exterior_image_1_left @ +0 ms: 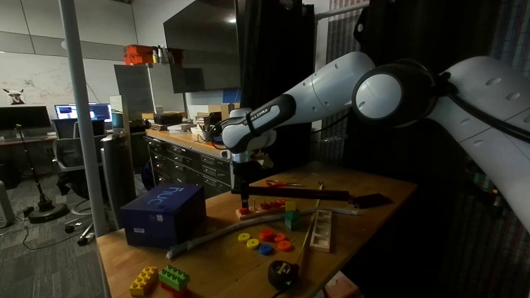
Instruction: Pick up an orange circle and put it on the table.
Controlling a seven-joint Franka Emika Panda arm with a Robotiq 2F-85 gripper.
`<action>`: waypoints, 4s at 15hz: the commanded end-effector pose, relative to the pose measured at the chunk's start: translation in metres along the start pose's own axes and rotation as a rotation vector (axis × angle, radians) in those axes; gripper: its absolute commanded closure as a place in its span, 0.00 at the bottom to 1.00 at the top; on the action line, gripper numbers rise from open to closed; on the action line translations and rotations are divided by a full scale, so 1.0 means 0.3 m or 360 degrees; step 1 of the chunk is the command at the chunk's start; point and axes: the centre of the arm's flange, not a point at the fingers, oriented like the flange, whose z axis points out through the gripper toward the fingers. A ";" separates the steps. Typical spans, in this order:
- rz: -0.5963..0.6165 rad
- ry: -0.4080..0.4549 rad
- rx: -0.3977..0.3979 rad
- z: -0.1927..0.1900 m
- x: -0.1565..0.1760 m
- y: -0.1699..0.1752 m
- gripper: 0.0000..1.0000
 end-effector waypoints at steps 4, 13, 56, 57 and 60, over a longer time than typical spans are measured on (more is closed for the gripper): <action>0.0022 0.0035 0.0026 0.001 0.004 0.001 0.00; 0.0018 0.0032 0.0034 0.017 -0.007 0.002 0.58; 0.0143 -0.0058 0.0102 -0.138 -0.050 -0.546 0.77; 0.0143 -0.0043 0.0107 -0.119 -0.062 -0.557 0.77; 0.0152 0.0005 0.0123 -0.066 -0.085 -0.577 0.77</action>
